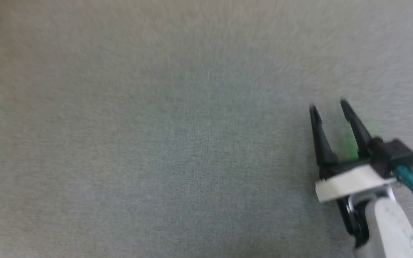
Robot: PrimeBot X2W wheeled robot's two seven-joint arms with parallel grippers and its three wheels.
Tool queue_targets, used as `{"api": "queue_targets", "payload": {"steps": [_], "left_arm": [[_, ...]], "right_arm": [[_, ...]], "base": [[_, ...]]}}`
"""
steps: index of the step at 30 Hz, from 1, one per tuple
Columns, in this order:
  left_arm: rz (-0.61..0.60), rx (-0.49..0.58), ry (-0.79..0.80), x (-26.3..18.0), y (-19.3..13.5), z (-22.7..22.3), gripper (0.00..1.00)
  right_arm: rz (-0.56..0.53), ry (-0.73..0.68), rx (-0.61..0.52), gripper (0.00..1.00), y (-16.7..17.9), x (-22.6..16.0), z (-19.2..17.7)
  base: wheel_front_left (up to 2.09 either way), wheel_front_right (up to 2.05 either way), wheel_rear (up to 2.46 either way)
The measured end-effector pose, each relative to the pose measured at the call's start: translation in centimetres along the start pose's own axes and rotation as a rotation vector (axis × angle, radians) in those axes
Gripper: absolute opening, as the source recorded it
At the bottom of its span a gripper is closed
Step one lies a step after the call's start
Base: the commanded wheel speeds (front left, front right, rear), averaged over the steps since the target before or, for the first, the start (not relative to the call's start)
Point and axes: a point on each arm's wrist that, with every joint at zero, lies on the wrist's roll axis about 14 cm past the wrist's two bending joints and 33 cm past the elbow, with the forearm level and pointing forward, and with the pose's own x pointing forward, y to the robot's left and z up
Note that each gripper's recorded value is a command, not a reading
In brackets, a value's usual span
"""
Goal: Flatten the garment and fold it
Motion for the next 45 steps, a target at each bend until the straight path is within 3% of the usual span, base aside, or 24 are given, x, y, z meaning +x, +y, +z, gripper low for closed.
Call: {"api": "queue_targets", "payload": {"steps": [4,10,17,22,26,31,35,36,37,40,45], "left_arm": [[-0.082,-0.042,-0.193,-1.1,-1.9,8.8,0.00],[-0.254,-0.158,-0.414,-4.8,-7.5,20.1,0.00],[-0.562,-0.381,-0.415,-10.3,-17.8,25.1,0.00],[-0.826,-0.474,-0.111,-15.7,-27.7,18.7,0.00],[-0.983,-0.388,0.273,-21.5,-33.2,8.8,0.00],[-1.109,-0.272,0.721,-29.6,-35.6,-1.4,0.00],[-1.150,-0.271,0.884,-32.7,-36.0,-3.7,0.00],[-1.148,-0.281,0.886,-32.7,-36.0,-3.5,0.93],[-1.139,-0.300,0.878,-32.5,-36.0,-3.2,1.00],[-1.090,-0.375,0.764,-30.8,-35.8,-1.5,1.00],[-0.914,-0.573,0.422,-24.9,-32.9,4.0,1.00]], "right_arm": [[-0.026,-0.053,0.012,1.00,-0.2,-2.5,2.8],[-0.057,-0.168,-0.005,1.00,-0.5,-5.7,7.5],[-0.119,-0.258,-0.023,1.00,-1.9,-9.3,10.9],[-0.173,-0.276,-0.032,1.00,-3.2,-11.5,11.6],[-0.204,-0.291,-0.035,1.00,-3.9,-12.7,12.1],[-0.228,-0.288,-0.036,1.00,-4.4,-13.6,12.1],[-0.220,-0.276,-0.035,1.00,-4.2,-13.4,11.8],[-0.218,-0.273,-0.034,1.00,-4.2,-13.4,11.8],[-0.214,-0.271,-0.034,1.00,-4.0,-13.3,11.7],[-0.202,-0.268,-0.032,1.00,-3.7,-12.9,11.7],[-0.184,-0.275,-0.026,1.00,-3.3,-12.3,11.9]], "base": [[0.00,0.00,0.00],[0.00,0.00,0.00],[0.00,0.00,0.00],[0.00,0.00,0.00],[0.00,0.00,0.00],[0.00,0.00,0.00],[0.00,0.00,0.00],[0.00,0.00,0.00],[0.00,0.00,0.00],[0.00,0.00,0.00],[0.00,0.00,0.00]]}}
